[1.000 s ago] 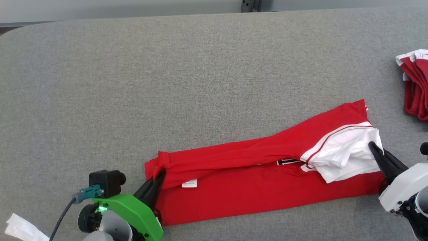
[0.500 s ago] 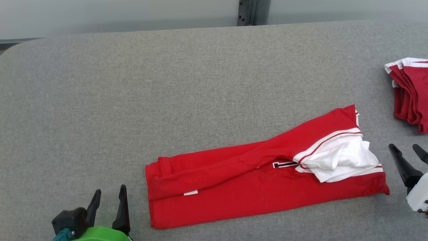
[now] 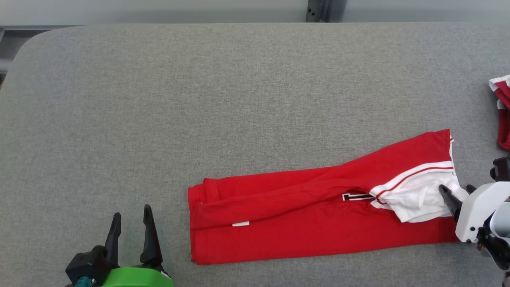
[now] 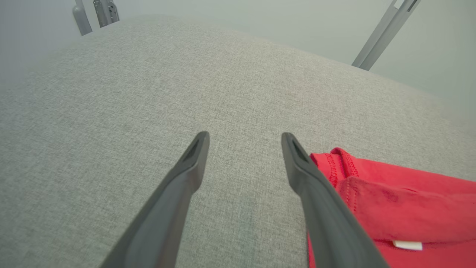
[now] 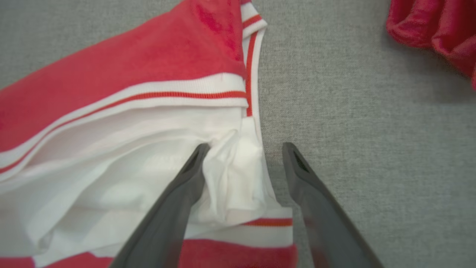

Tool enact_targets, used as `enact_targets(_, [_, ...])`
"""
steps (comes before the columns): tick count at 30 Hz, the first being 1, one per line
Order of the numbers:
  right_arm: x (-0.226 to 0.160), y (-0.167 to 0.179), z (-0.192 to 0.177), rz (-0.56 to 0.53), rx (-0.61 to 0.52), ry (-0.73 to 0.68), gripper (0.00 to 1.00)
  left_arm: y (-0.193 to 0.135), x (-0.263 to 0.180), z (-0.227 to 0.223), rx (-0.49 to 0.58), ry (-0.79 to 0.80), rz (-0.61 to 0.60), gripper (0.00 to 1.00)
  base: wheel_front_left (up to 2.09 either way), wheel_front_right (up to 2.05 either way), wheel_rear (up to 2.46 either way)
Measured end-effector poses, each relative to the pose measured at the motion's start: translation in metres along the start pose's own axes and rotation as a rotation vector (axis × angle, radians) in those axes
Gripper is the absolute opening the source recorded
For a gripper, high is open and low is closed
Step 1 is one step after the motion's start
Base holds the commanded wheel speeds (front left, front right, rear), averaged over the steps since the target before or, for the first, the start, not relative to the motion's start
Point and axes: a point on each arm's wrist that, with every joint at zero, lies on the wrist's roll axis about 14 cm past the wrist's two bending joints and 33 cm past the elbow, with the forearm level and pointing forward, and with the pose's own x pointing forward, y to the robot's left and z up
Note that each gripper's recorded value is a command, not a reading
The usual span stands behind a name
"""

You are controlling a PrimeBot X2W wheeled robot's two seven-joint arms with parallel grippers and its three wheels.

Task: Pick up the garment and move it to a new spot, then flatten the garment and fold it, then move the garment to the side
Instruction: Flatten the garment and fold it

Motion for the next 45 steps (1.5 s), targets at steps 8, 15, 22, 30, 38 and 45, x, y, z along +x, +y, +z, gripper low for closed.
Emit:
enact_targets(8, [0.018,0.01,-0.015,0.041,0.015,0.072,1.0,0.024,-0.01,-0.006,0.005,-0.007,0.053,1.0,0.0,0.0,0.0])
enact_targets(15, [0.017,0.026,-0.012,0.137,0.168,0.046,0.0,0.03,-0.016,-0.005,-0.001,-0.018,0.047,1.0,0.0,0.0,0.0])
enact_targets(22, [0.0,-0.03,0.006,0.025,0.274,-0.03,0.0,0.029,-0.022,-0.003,-0.024,-0.032,0.035,1.0,0.0,0.0,0.0])
enact_targets(30, [-0.038,-0.046,0.076,0.031,0.201,-0.234,0.0,0.026,-0.036,0.0,-0.068,-0.052,0.031,1.0,0.0,0.0,0.0])
enact_targets(38, [-0.059,0.077,0.066,0.363,0.075,-0.204,0.0,0.023,-0.04,-0.002,-0.082,-0.05,0.028,1.0,0.0,0.0,0.0])
enact_targets(45, [-0.055,0.181,0.024,0.579,0.081,-0.101,0.0,0.014,-0.038,-0.008,-0.08,-0.027,0.005,1.0,0.0,0.0,0.0])
